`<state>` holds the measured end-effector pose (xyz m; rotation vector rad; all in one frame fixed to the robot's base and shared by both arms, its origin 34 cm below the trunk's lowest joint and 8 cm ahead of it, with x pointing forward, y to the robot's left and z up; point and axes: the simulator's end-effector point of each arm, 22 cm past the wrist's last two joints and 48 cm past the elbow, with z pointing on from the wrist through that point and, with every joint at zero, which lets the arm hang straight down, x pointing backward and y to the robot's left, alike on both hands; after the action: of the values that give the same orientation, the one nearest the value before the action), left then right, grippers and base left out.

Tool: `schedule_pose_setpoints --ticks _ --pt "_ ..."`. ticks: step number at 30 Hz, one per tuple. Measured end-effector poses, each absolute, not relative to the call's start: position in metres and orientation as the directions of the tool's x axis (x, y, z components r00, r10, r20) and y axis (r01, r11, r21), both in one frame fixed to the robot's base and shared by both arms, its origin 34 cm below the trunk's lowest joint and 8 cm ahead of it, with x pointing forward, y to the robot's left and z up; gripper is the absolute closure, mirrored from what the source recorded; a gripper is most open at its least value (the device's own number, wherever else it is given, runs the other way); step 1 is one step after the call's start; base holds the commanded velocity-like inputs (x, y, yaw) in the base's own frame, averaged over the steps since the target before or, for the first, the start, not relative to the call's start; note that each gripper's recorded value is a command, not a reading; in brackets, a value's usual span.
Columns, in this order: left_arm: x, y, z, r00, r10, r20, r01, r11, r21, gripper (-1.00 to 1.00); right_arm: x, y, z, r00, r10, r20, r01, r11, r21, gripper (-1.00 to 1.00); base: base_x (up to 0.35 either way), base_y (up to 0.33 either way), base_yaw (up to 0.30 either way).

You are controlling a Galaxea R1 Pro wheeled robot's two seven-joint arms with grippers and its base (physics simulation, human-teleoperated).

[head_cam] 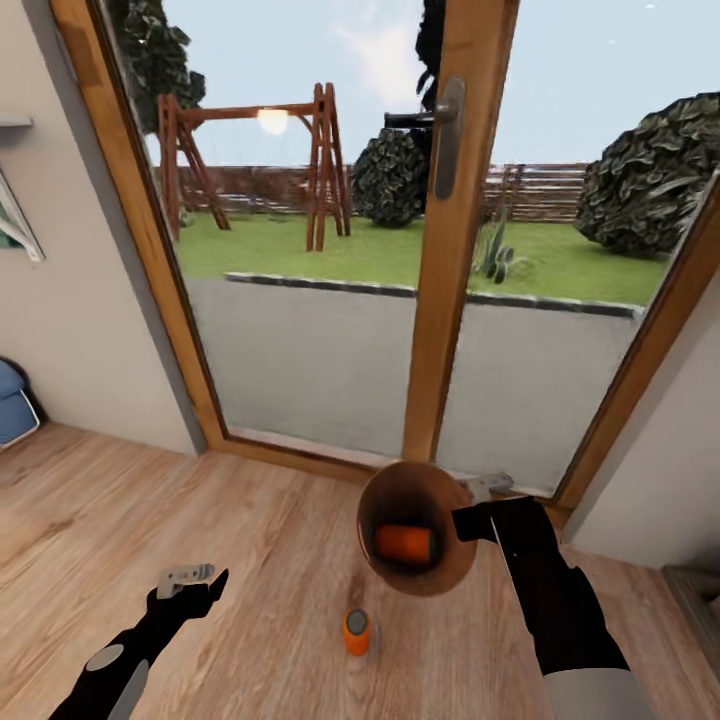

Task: Put the three can of soda from the living room inside the tash can in the kitchen.

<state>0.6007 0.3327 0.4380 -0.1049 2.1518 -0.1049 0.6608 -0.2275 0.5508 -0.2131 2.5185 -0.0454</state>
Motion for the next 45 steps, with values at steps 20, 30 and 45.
schedule_pose_setpoints --ticks 20,30,45 --pt "0.601 0.326 0.440 -0.549 -0.103 -0.830 -0.016 0.993 -0.113 -1.00 0.662 -0.232 0.554 -0.802 -0.160 -0.576 -0.134 0.987 -0.088 1.00 0.000 -0.271 -0.251" --pt "0.600 0.311 0.439 -0.556 -0.079 -0.827 0.024 0.993 -0.111 -1.00 0.661 -0.236 0.556 -0.803 -0.139 -0.580 -0.119 0.990 -0.072 1.00 0.002 0.100 -0.251" --pt "0.598 0.292 0.438 -0.565 -0.045 -0.824 0.076 0.991 -0.107 -1.00 0.662 -0.239 0.560 -0.799 -0.132 -0.586 -0.112 0.991 -0.070 1.00 0.051 0.237 -0.247"
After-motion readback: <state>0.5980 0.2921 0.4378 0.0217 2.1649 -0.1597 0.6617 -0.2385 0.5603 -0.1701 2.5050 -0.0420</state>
